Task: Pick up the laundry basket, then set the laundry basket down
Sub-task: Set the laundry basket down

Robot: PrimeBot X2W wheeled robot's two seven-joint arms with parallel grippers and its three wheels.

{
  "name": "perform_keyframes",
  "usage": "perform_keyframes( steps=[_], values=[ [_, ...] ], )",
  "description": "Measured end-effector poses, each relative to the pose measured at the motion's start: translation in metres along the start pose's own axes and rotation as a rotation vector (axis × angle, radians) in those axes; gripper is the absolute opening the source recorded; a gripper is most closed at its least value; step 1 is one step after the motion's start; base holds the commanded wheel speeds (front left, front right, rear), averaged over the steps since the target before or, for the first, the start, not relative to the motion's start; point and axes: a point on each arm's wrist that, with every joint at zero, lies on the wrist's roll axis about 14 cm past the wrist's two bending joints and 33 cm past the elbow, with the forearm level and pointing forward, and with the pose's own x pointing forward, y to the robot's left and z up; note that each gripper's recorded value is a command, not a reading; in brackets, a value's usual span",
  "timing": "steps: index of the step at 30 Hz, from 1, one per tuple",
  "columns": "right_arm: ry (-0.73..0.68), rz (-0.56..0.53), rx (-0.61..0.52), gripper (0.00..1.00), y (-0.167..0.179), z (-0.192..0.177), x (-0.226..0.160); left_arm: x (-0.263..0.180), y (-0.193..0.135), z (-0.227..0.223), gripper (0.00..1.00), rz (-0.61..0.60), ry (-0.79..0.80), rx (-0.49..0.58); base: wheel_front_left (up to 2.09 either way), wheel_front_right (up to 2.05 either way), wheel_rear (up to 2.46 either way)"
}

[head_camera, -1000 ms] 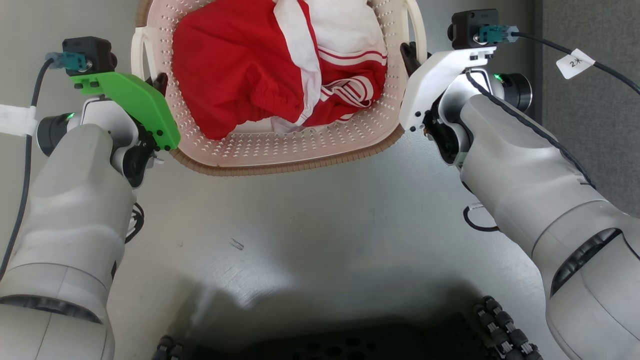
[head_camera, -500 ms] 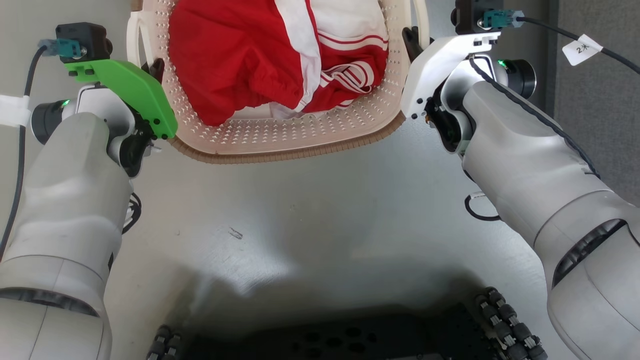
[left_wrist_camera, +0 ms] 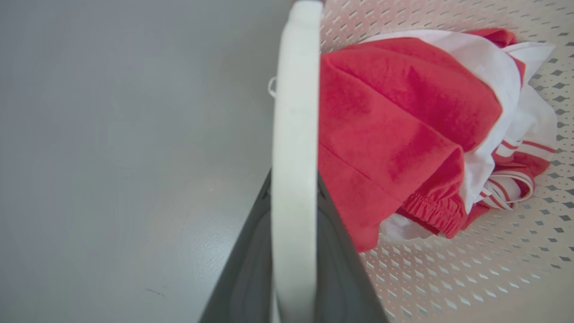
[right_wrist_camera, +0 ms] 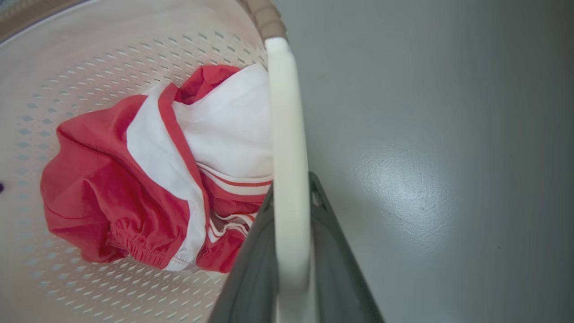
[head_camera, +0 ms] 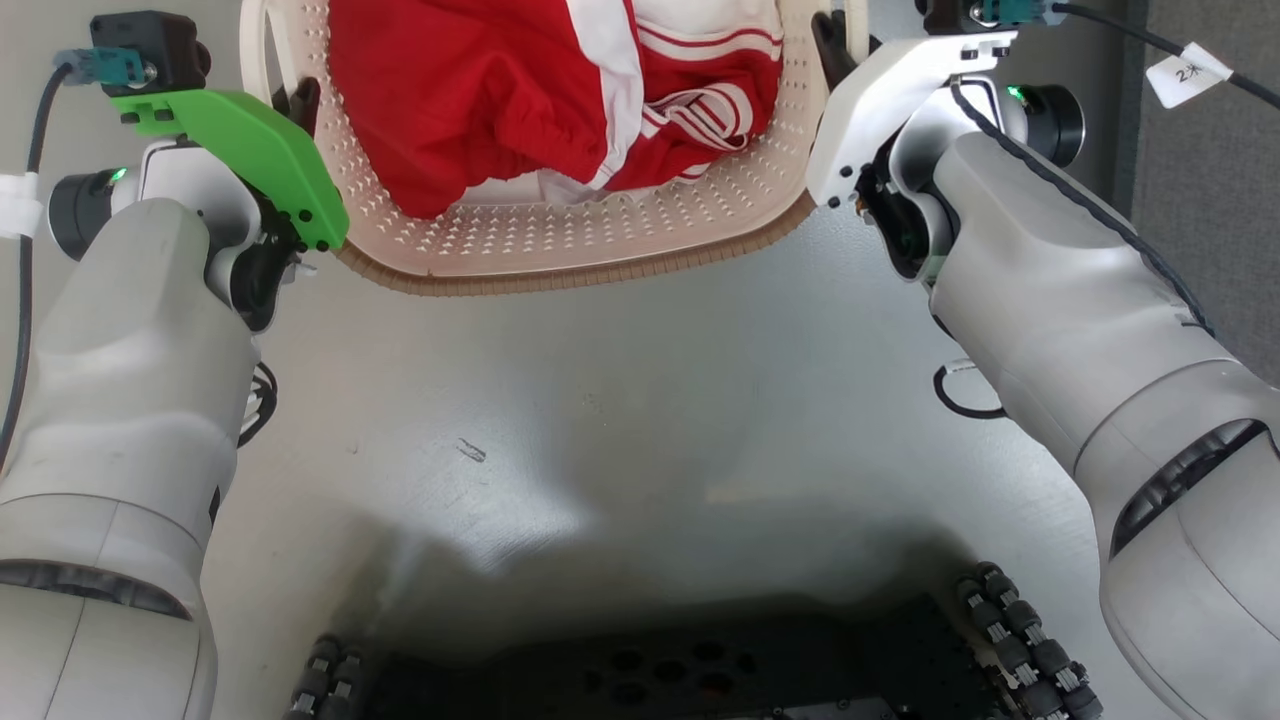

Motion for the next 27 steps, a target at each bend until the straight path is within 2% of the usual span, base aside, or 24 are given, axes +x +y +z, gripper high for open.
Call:
perform_keyframes(
  steps=[12,15,16,17,18,19,20,21,23,27],
  values=[
    [-0.014,0.009,-0.002,0.0,0.001,0.002,0.001,0.0,0.0,0.002,0.0,-0.002,-0.012,0.002,0.0,0.0,0.0],
    [-0.017,0.012,-0.008,0.72,0.002,0.003,0.001,-0.001,-0.002,0.003,0.0,-0.004,-0.013,0.004,0.0,0.0,0.0],
    [-0.018,0.01,-0.012,0.82,0.001,0.004,0.0,-0.002,-0.002,0.003,0.1,-0.004,-0.012,0.006,0.0,0.0,0.0],
    [-0.018,0.009,-0.014,0.96,0.0,0.004,0.0,-0.002,-0.001,0.003,0.35,-0.002,-0.011,0.008,0.0,0.0,0.0],
    [-0.019,0.007,-0.016,1.0,-0.001,0.005,-0.001,-0.003,-0.001,0.002,0.42,-0.001,-0.01,0.011,0.0,0.0,0.0],
    [-0.021,0.005,-0.018,1.0,-0.002,0.006,-0.001,-0.003,0.0,0.003,0.58,0.001,-0.01,0.013,0.0,0.0,0.0],
    [-0.023,-0.001,-0.022,1.0,-0.006,0.006,-0.002,-0.004,0.001,0.004,0.58,0.004,-0.012,0.015,0.0,0.0,0.0],
    [-0.024,0.002,-0.025,1.0,-0.007,0.007,-0.002,-0.005,0.003,0.005,0.93,0.009,-0.014,0.017,0.0,0.0,0.0],
    [-0.027,0.004,-0.028,1.0,-0.007,0.009,-0.003,-0.007,0.004,0.006,1.0,0.011,-0.018,0.019,0.0,0.0,0.0],
    [-0.036,0.011,-0.031,1.0,-0.006,0.013,-0.005,-0.011,0.007,0.012,1.0,0.02,-0.039,0.024,0.0,0.0,0.0]
  ],
)
